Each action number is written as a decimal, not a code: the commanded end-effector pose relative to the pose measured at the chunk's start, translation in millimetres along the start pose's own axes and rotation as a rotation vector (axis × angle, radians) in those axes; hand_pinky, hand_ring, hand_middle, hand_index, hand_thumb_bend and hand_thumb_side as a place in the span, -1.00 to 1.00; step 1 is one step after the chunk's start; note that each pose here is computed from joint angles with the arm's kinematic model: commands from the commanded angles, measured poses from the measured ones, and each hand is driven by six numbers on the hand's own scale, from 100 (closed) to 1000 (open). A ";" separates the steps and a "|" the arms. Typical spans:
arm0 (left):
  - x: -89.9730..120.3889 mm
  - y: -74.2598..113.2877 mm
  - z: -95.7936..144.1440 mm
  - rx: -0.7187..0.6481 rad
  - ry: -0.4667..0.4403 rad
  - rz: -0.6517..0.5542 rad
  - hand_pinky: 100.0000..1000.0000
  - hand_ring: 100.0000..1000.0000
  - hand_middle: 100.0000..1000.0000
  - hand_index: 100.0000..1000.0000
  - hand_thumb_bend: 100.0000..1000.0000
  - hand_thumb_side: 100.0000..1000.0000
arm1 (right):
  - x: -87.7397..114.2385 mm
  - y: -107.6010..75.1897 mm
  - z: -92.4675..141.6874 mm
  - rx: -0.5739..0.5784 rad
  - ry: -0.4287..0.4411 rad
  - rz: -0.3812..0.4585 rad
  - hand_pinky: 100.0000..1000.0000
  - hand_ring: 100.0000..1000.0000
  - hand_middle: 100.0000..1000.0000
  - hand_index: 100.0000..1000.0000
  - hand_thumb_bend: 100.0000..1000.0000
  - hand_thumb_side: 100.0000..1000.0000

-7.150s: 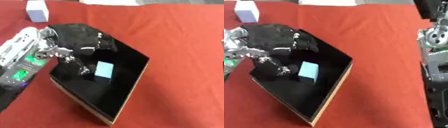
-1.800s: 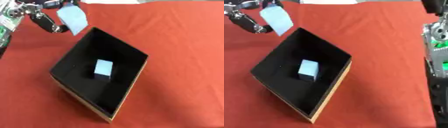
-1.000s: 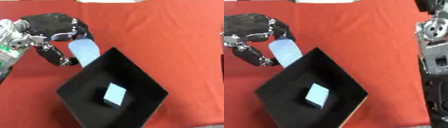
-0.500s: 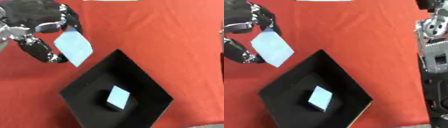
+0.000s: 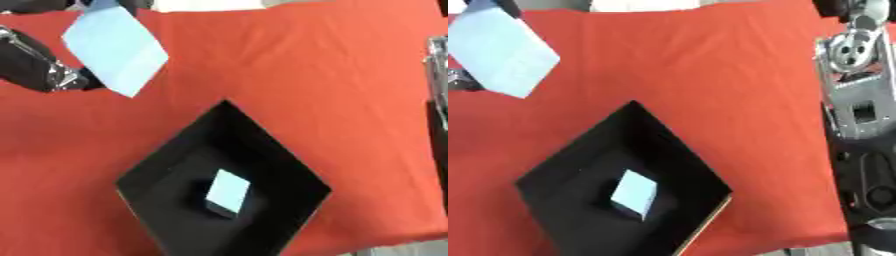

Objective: Pick up objects on the table and place them in the box.

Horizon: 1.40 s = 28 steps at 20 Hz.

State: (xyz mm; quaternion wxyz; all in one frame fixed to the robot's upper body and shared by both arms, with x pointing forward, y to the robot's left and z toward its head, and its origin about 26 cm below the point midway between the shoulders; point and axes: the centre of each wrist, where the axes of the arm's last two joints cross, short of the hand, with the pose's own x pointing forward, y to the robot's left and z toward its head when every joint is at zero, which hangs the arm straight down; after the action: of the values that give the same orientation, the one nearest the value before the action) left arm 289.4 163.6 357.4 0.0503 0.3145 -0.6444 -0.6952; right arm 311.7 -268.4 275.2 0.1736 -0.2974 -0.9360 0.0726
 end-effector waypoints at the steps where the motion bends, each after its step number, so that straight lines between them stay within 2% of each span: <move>1: 4.2 9.1 -0.5 0.023 -0.059 0.000 -0.41 -0.10 0.01 0.34 -0.27 -1.00 | 3.5 -5.1 -4.0 -0.015 -0.029 0.016 0.50 0.12 -0.04 0.54 -1.00 0.28; 13: 26.7 19.5 -24.3 0.019 -0.268 0.158 -0.48 -0.14 -0.02 0.32 -0.66 -1.00 | 2.8 -5.0 -2.3 -0.013 -0.021 0.020 0.50 0.12 -0.05 0.54 -1.00 0.28; 19: 40.5 22.5 -36.8 0.003 -0.342 0.185 -0.48 -0.14 -0.02 0.33 -0.68 -1.00 | 2.8 -5.1 -2.4 -0.012 -0.017 0.021 0.50 0.11 -0.05 0.54 -1.00 0.28; 24: 49.0 16.2 -43.7 -0.027 -0.369 0.197 -0.47 -0.14 -0.02 0.35 -0.75 -1.00 | 3.0 -5.3 -3.0 -0.011 -0.016 0.020 0.50 0.11 -0.05 0.54 -1.00 0.28; 28: 53.6 10.5 -47.0 -0.039 -0.381 0.185 -0.44 -0.11 0.01 0.36 -0.68 -1.00 | 3.8 -4.4 -4.1 -0.011 -0.019 0.014 0.50 0.11 -0.05 0.54 -1.00 0.28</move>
State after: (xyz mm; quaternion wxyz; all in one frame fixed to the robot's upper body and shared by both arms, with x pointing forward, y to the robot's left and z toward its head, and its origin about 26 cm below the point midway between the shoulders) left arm 270.1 96.1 344.5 0.0087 0.1070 -0.6551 -0.7479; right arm 311.7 -269.2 272.5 0.1784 -0.3028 -0.9335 0.0711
